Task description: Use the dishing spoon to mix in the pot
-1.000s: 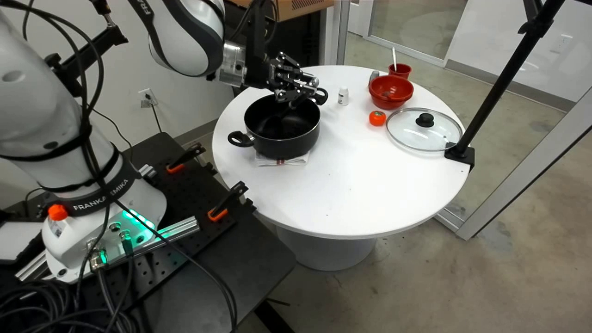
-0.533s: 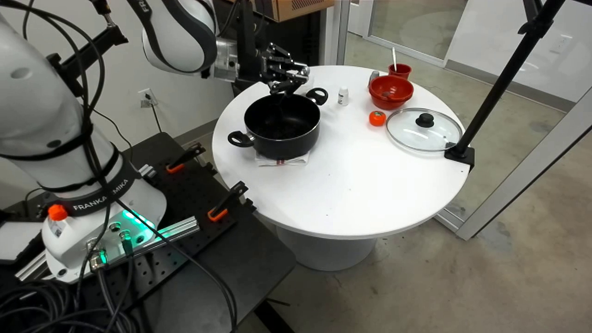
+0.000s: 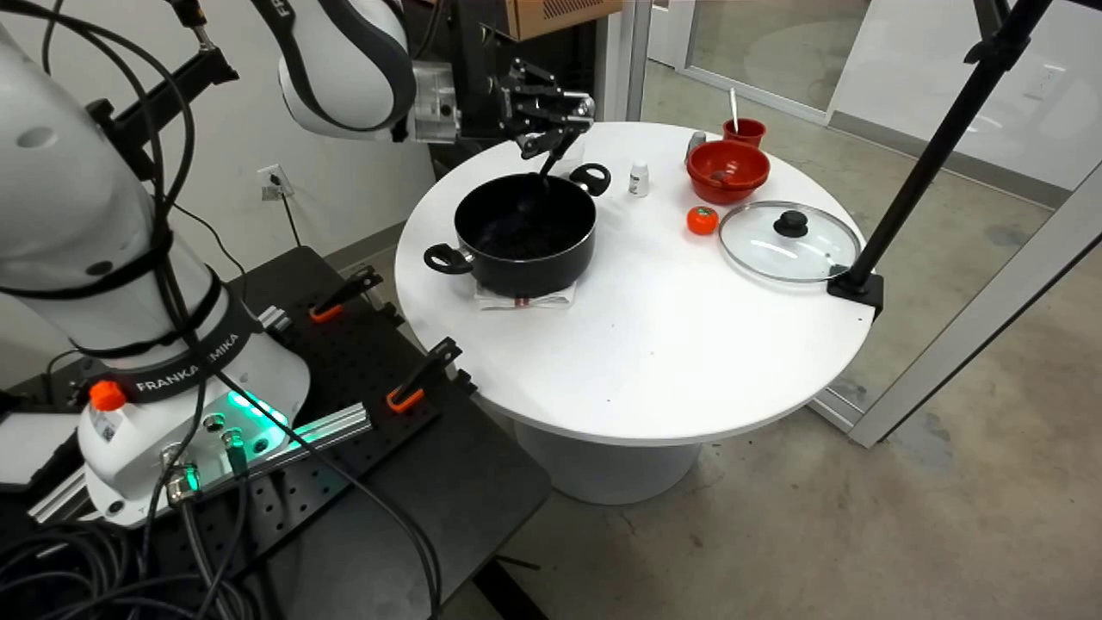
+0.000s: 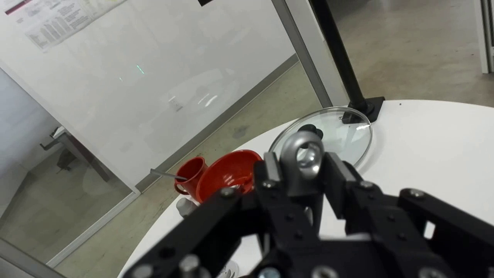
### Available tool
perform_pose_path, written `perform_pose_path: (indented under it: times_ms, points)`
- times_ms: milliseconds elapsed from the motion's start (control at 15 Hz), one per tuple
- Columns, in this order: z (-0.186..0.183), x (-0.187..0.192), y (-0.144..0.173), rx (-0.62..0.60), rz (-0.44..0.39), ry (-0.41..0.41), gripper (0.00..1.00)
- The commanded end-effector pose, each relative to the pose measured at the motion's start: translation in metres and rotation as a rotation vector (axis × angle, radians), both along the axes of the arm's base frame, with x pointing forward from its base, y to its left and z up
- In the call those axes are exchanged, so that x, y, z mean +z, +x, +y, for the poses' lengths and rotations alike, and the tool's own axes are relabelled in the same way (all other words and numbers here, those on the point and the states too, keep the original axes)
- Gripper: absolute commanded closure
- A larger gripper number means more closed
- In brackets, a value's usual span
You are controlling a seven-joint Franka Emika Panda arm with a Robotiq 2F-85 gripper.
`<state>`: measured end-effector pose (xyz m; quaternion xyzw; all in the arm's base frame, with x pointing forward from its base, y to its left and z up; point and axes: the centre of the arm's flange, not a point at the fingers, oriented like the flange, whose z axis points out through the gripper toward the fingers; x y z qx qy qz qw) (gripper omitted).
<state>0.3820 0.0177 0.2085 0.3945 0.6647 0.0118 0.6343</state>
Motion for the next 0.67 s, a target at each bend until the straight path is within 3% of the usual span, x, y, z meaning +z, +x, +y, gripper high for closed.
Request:
perform_pose_path:
  times_ms: [0, 600]
  points:
    - [-0.028, 0.015, -0.001, -0.003, -0.046, -0.024, 0.92]
    - [-0.080, 0.025, -0.001, -0.091, -0.014, -0.104, 0.92]
